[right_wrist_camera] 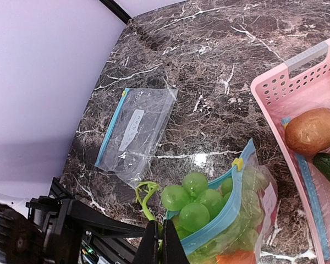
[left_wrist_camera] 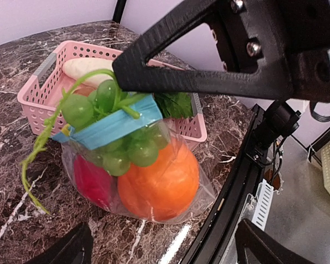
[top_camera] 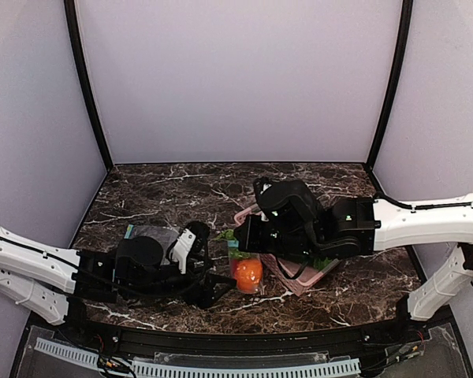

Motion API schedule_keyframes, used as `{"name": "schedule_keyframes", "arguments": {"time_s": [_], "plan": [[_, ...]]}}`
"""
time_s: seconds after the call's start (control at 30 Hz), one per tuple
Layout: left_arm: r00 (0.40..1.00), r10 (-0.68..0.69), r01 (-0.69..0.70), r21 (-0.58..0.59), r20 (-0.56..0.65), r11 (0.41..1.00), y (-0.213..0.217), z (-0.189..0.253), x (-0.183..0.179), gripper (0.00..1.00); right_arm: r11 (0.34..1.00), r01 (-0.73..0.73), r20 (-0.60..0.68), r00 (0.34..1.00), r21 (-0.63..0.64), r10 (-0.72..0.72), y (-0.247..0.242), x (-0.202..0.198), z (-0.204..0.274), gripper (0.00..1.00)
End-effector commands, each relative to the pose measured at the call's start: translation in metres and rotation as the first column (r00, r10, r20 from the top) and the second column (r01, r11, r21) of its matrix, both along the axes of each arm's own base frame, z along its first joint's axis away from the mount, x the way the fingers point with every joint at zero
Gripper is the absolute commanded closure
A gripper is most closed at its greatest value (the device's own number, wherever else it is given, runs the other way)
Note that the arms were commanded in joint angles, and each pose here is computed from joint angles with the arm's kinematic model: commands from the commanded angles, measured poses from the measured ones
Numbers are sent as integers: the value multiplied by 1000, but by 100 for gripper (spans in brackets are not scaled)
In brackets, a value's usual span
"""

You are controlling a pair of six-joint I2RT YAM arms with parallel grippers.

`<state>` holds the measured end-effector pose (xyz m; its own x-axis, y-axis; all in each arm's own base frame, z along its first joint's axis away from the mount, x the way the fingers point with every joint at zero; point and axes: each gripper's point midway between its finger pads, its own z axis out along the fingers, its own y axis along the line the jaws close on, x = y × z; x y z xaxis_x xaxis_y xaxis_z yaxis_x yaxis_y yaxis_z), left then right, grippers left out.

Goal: Place the food in the zip-top bag and seal the zipper
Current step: Pick up the fake fruit from the zipper food storage bag.

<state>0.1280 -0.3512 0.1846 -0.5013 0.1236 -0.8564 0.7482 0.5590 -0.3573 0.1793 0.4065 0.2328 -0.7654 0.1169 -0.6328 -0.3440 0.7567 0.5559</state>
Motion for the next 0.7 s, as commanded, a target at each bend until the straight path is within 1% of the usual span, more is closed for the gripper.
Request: {"name": "schedule_keyframes", "arguments": {"time_s": [0.0,0.03,0.1,0.27,0.33,0.53,0.67], "plan": [[998,29,-25,-61,53,998,-25,28,6,10,996,85,-2,996,15,-85,-11,9,7,100],[998,34,-32,-37,49,999,-28,22,4,10,995,96,-5,995,6,-96,-13,10,6,100],[996,75,-74,-41,40,996,-31,22,7,9,994,109,-8,994,-5,-109,-15,11,4,100],[975,222,-222,-27,0,975,-18,0,24,9,994,108,-21,994,-8,-108,-14,10,0,100],[970,245,-245,-10,7,970,-14,-5,27,9,994,112,-28,993,-8,-112,-15,9,-2,100],[967,254,-254,10,25,967,-19,-12,30,8,990,138,-53,989,-9,-139,-14,10,-10,100],[961,277,-277,14,8,961,-20,-19,33,4,988,155,-71,985,-6,-156,-10,9,-15,100]]}}
